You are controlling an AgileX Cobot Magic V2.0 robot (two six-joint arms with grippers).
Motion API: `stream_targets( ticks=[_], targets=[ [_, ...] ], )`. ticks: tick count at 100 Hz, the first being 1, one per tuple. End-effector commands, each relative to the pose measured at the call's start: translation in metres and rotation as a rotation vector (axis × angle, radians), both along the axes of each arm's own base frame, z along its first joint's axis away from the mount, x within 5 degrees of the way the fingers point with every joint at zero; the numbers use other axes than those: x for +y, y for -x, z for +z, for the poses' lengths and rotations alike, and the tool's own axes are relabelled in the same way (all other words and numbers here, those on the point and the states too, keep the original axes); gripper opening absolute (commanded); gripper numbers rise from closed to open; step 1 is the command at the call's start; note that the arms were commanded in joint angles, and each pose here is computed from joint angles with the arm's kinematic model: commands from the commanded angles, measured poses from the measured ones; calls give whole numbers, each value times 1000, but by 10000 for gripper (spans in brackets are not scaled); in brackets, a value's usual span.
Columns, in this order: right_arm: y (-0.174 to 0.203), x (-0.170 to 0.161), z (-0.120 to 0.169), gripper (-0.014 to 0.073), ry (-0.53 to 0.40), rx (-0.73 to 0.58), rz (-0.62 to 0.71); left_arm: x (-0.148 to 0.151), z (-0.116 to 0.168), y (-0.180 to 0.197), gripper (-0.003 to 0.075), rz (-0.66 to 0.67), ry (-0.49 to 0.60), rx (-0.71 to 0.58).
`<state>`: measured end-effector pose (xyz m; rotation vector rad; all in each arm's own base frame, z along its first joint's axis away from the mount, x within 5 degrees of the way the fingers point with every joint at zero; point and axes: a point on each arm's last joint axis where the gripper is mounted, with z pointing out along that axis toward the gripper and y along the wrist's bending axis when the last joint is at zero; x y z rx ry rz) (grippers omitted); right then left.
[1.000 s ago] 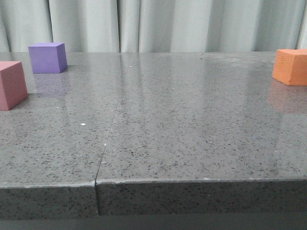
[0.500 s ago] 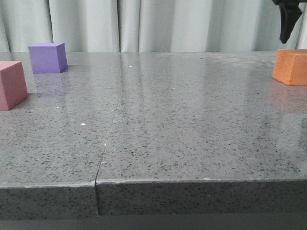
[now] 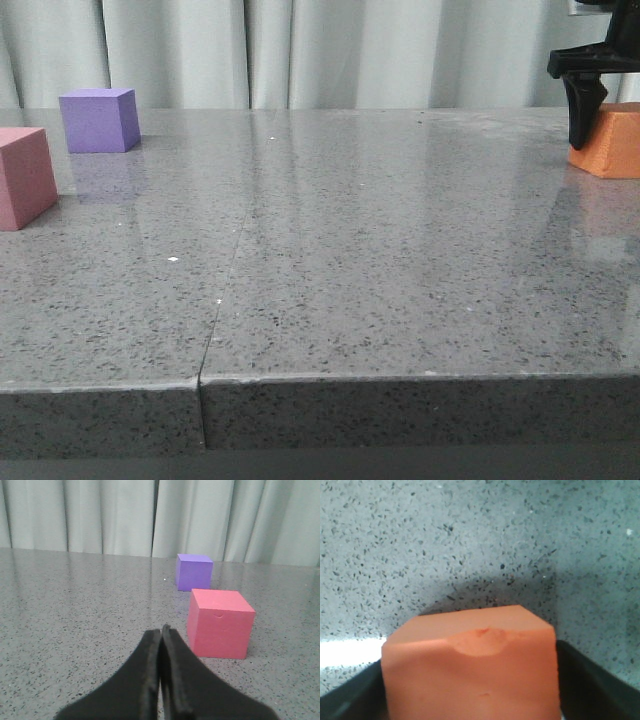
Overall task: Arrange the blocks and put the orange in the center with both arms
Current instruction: 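Lower the right gripper over the orange cube and close on it, then carry the orange cube with the right gripper to the table center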
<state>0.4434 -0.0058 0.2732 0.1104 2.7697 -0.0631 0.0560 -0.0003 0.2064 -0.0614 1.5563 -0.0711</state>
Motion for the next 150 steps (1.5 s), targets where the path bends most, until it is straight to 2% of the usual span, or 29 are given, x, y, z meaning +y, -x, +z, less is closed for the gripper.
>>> stream_targets(
  ticks=[1,10,22,44,67,88,106,130,150],
  targets=[
    [6,-2,36,462,12,-112,8,0,-4,1,-20,-2,11,-72],
    [5,-2,37,346,13,-117,9,0,-4,1,-20,-2,11,-72],
    [4,-2,37,275,12,-130,9,0,-4,1,-20,-2,11,-72],
    [6,0,38,265,-16,-114,6,0,-4,1,-20,-2,11,-72],
    [15,17,65,265,-49,-111,25,0,-4,1,-20,-2,11,-72],
    [23,48,93,265,-89,-123,24,0,-4,1,-20,-2,11,-72],
    [30,84,105,265,-115,-134,69,0,-4,1,-20,-2,11,-72],
    [33,136,89,265,-159,-88,104,0,-4,1,-20,-2,11,-72],
    [35,180,79,265,-276,-104,132,0,-4,1,-20,-2,11,-72]
  ],
)
